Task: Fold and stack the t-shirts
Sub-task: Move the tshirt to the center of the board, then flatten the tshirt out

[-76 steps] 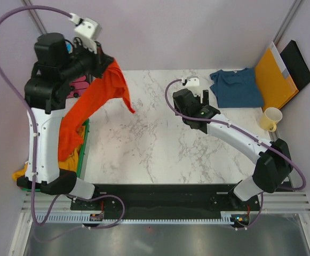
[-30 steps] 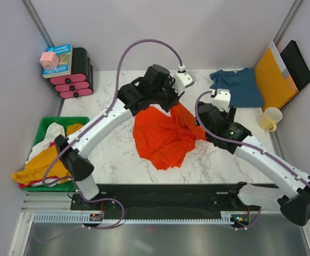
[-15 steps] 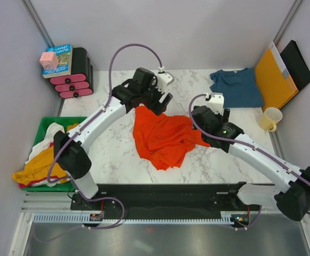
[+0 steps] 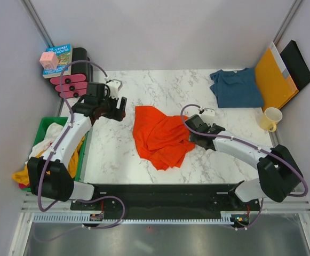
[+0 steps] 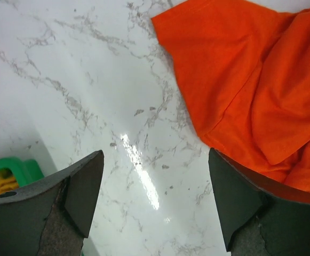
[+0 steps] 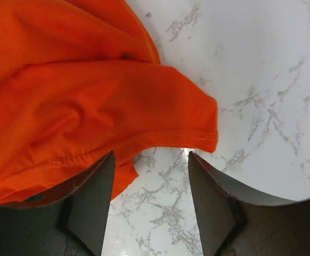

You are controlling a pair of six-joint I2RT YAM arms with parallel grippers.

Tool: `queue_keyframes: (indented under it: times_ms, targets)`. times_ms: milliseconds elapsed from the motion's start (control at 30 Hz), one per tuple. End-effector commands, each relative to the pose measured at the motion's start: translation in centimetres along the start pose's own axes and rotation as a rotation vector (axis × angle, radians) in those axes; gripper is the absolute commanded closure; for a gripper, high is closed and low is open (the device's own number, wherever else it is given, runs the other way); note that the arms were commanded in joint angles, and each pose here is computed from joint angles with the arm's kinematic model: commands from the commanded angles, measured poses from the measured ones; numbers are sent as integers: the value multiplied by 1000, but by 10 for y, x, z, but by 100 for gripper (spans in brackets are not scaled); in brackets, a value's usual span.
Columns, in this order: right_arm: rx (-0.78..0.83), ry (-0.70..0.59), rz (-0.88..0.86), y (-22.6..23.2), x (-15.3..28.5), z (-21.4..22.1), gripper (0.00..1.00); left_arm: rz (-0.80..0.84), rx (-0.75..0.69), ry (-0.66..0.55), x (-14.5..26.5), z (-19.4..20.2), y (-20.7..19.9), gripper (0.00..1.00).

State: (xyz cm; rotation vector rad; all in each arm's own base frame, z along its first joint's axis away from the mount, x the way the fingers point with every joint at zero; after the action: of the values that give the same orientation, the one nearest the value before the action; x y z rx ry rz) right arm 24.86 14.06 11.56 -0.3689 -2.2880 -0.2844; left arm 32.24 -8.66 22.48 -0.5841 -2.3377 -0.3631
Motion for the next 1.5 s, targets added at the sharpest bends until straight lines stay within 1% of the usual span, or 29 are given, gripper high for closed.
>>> queue_keyframes:
  times_ms: [0, 100, 200, 300, 433, 500, 567, 600, 633, 667, 767, 833, 933, 967, 1100, 1200, 1333, 1467]
  targets:
    - [-65, -25, -142, 33, 6, -18, 35, -15, 38, -63, 13, 8, 5, 14]
    - [-21, -29, -232, 55, 17, -19, 35, -18, 43, -68, 17, 14, 5, 14]
    - [15, -24, -256, 71, 18, -18, 34, -5, 60, -69, 16, 17, 2, 15]
    - [35, -12, -267, 80, 14, -17, 34, 10, 75, -68, 15, 17, 0, 15]
    - [78, 22, -238, 86, -1, -8, 35, 12, 72, -67, 15, 18, -1, 16]
    - [77, 27, -227, 87, -5, -7, 37, 7, 67, -66, 15, 18, 0, 16]
    - [84, 43, -213, 87, -10, -3, 45, 5, 64, -57, 14, 21, 0, 16]
    - [83, 46, -210, 88, -11, -2, 46, 5, 66, -53, 14, 23, 0, 16]
    - [91, 52, -203, 88, -12, 0, 52, 4, 66, -54, 14, 23, 0, 16]
    - [90, 52, -200, 87, -13, 0, 62, 7, 68, -46, 13, 25, 0, 16]
    - [101, 42, -204, 88, -11, -3, 66, 11, 71, -39, 12, 29, -2, 16]
    - [99, 28, -206, 89, -8, -8, 71, 12, 74, -38, 11, 30, -2, 16]
    - [88, -7, -218, 91, 2, -21, 95, 15, 78, -35, 9, 31, -3, 16]
    - [84, -23, -219, 92, 5, -25, 100, 18, 81, -36, 9, 31, -3, 16]
    - [47, -101, -246, 93, 33, -55, 100, 29, 89, -28, 4, 31, -4, 17]
    - [30, -146, -251, 84, 52, -69, 100, 48, 108, 3, -7, 35, -4, 17]
    - [33, -150, -246, 70, 60, -67, 100, 109, 133, 72, -32, 42, -8, 17]
    - [32, -134, -215, 57, 57, -57, 100, 176, 101, 143, -52, 49, -25, 17]
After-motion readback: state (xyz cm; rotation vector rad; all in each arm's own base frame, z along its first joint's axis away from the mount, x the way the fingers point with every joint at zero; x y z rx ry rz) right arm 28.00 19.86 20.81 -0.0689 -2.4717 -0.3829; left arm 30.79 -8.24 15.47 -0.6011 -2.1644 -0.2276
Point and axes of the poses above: each gripper's point midway between its finger pads, its own x axis back along the fingers, its own y axis along the line the jaws close on, z = x × y, the point moved 6 cm from there along x, back along the fingers, and after that the axes turned 8 degrees about -x, right-handed, at the moved point
